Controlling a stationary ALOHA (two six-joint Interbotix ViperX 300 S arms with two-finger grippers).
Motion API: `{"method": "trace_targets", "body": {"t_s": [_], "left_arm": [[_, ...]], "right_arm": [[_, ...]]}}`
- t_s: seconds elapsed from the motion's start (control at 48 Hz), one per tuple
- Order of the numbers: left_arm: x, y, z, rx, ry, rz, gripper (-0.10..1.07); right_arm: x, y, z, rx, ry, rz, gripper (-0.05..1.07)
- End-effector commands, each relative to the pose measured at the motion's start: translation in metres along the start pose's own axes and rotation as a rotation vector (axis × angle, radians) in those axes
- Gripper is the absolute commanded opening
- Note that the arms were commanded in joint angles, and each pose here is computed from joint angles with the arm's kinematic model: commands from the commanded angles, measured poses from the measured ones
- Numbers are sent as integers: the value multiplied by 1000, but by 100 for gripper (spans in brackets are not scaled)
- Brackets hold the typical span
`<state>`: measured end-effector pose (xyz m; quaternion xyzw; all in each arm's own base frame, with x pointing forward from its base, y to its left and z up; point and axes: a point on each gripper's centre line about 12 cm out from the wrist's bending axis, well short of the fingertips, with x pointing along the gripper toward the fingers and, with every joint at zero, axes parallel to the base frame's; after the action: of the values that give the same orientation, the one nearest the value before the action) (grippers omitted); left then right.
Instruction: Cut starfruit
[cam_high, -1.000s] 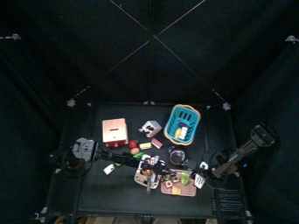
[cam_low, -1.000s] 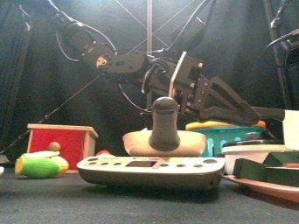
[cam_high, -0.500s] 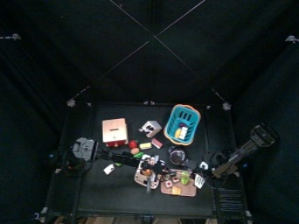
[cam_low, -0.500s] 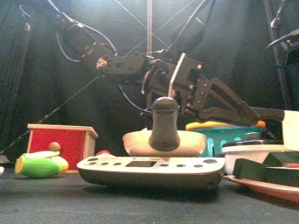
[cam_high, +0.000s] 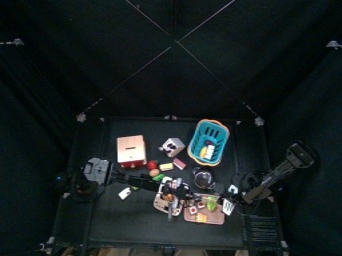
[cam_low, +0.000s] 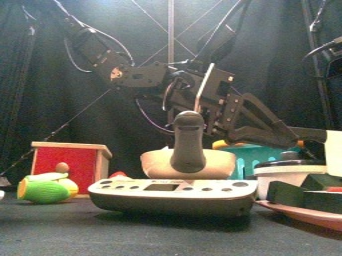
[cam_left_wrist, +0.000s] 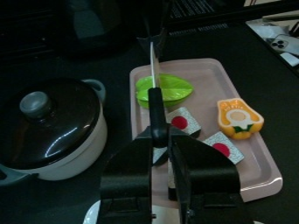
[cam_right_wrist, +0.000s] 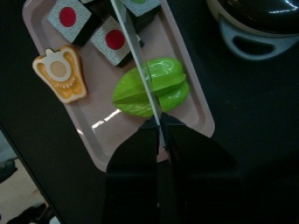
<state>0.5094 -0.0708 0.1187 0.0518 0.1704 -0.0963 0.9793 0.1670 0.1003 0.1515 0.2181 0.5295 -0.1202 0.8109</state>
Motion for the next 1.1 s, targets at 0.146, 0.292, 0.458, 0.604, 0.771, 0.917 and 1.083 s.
{"method": "trace_targets", "body": {"t_s": [0.146, 0.292, 0.458, 0.604, 0.771, 0.917, 1.083], "left_arm": [[-4, -4, 9, 9, -17, -20, 43], [-5, -2, 11, 24, -20, -24, 43], [-8, 10, 9, 13, -19, -18, 43], [-9, 10, 11, 27, -35, -52, 43], [-10, 7, 15, 14, -66, -107, 43], [-10, 11, 13, -30, -55, -119, 43], [-10, 11, 13, -30, -55, -122, 43]], "right_arm": [[2, -2, -4, 15, 18, -6, 41], [2, -2, -4, 13, 18, -6, 41], [2, -3, -4, 13, 19, -7, 41], [2, -2, -4, 14, 17, -6, 41], [2, -3, -4, 13, 18, -8, 41], [2, -3, -4, 14, 19, -7, 41], [3, -1, -4, 14, 18, 3, 41]]}}
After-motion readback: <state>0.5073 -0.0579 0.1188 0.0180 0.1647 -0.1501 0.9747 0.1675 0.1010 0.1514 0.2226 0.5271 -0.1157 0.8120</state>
